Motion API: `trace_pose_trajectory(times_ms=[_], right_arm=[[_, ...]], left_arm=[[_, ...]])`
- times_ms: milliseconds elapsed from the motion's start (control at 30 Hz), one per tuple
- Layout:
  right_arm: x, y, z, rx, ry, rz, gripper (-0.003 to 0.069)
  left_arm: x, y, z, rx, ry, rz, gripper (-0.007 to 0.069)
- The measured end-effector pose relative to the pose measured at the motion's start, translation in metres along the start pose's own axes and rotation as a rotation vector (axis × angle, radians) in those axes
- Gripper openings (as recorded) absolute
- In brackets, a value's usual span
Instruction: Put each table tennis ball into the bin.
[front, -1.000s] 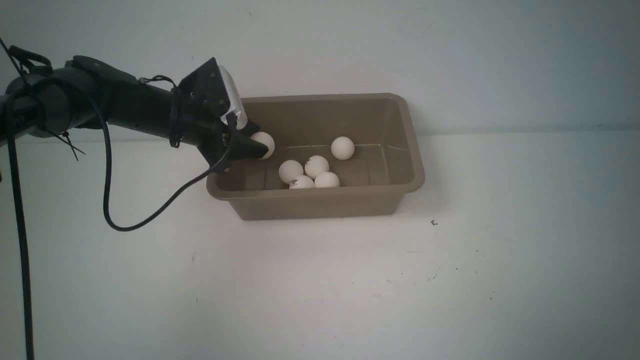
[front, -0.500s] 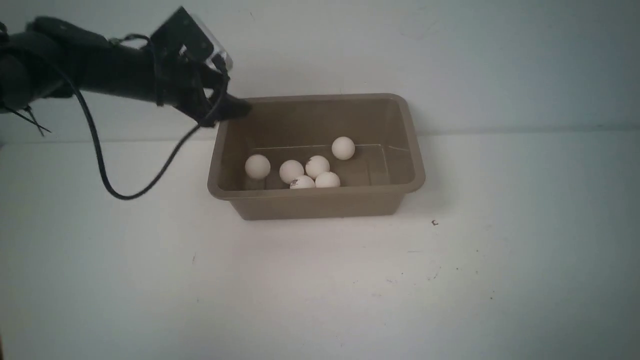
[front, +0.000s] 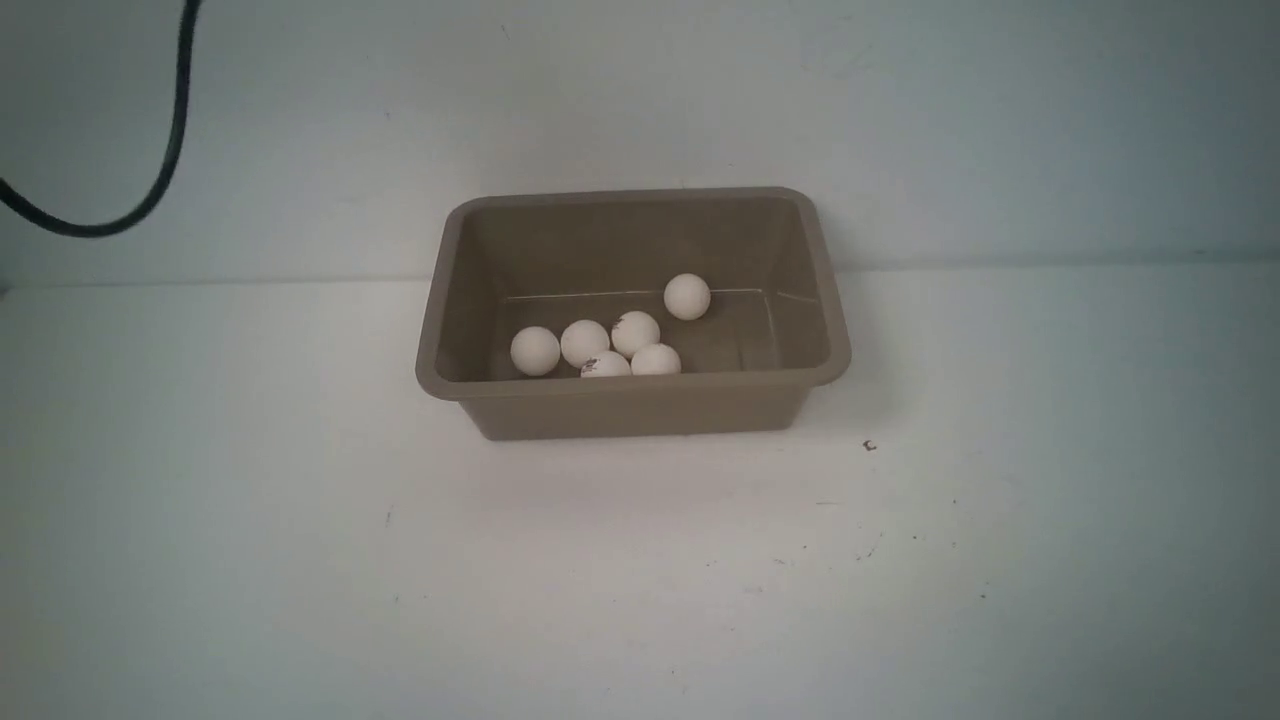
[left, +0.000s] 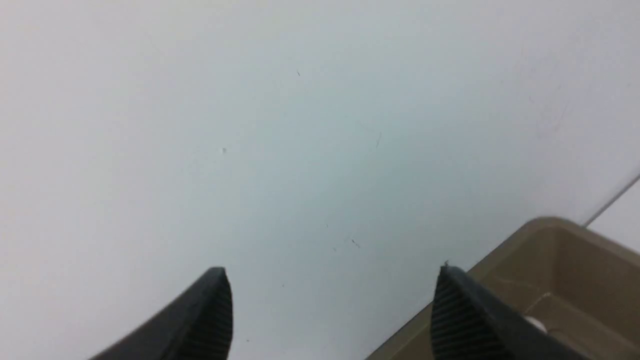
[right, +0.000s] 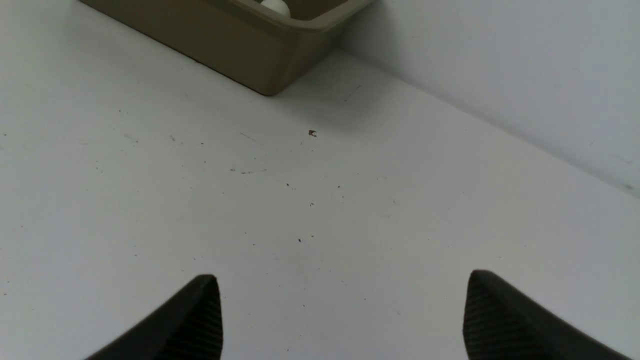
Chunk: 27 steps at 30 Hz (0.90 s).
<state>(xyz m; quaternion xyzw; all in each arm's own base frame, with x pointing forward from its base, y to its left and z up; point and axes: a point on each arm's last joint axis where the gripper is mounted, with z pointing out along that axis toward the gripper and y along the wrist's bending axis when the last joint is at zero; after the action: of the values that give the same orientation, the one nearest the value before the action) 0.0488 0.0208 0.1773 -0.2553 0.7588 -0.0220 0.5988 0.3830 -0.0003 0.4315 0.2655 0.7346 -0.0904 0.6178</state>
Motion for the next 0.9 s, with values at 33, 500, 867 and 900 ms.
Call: trace_pose_trajectory(times_ms=[33,500,867,900], right_arm=[[0.000,0.000,0.000,0.000,0.000,0.000,0.0589],[0.000,0.000,0.000,0.000,0.000,0.000,0.0589],[0.000,0.000,0.000,0.000,0.000,0.000,0.0589],[0.000,0.000,0.000,0.000,0.000,0.000,0.0589]], left_arm=[[-0.003,-0.001,-0.003,0.003,-0.005,-0.022,0.0478],[-0.003,-0.024,-0.011,0.221,0.065,-0.170,0.0468],[-0.026,-0.046,-0.022,0.522,-0.116,-0.379,0.0468],[-0.028,-0.047,-0.023,0.539,-0.133,-0.392,0.0468]])
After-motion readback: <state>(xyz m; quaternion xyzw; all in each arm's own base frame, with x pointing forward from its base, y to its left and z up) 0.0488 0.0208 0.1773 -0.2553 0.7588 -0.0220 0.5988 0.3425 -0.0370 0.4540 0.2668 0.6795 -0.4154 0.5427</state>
